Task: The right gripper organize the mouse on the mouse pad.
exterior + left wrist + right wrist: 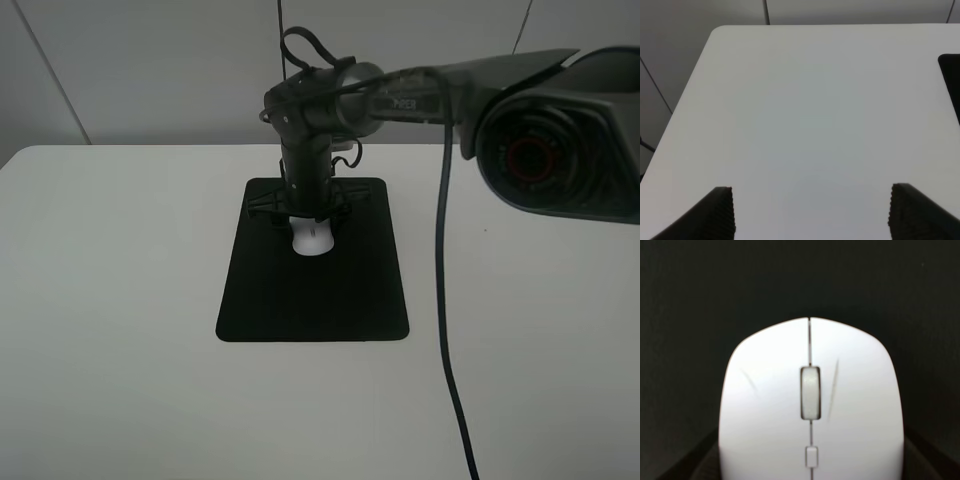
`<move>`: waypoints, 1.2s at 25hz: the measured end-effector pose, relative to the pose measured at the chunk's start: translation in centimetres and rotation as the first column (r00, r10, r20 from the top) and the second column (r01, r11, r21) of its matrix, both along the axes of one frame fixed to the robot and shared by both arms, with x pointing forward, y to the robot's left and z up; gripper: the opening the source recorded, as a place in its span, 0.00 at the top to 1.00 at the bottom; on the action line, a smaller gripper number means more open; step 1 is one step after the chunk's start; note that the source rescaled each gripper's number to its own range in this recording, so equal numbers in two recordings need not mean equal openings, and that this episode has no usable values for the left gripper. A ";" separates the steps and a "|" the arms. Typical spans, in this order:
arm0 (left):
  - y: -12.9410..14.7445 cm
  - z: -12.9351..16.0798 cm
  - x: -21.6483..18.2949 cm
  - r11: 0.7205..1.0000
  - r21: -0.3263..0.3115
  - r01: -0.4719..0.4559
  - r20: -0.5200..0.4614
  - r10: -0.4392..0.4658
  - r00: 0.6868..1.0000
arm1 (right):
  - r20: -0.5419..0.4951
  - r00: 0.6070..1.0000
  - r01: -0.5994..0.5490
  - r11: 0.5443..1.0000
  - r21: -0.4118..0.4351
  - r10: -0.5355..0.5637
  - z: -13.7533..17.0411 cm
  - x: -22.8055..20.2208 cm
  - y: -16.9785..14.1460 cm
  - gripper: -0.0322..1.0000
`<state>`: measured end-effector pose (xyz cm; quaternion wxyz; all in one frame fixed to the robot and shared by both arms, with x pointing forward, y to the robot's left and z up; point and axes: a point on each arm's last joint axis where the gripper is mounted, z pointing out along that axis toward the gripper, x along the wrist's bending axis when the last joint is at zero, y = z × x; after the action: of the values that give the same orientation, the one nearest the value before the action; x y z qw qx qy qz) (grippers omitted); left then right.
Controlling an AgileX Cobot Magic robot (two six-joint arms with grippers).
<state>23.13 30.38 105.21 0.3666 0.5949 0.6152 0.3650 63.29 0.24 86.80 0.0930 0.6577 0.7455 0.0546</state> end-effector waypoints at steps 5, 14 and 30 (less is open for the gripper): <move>0.0 0.0 0.0 1.000 0.000 0.000 0.000 0.000 1.000 | 0.002 1.000 -0.001 1.000 0.002 0.001 0.0 0.0 0.0 0.92; 0.0 0.0 0.0 1.000 0.000 0.000 0.000 0.000 1.000 | 0.003 1.000 -0.001 1.000 0.001 0.001 -0.1 0.0 0.0 0.92; 0.0 0.0 0.0 1.000 0.000 0.000 0.000 0.000 1.000 | 0.027 0.999 -0.034 0.999 0.007 0.034 -0.1 0.3 0.1 0.56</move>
<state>23.13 30.38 105.21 0.3666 0.5949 0.6152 0.3650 63.62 0.38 86.73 0.0994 0.6446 0.7550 0.0677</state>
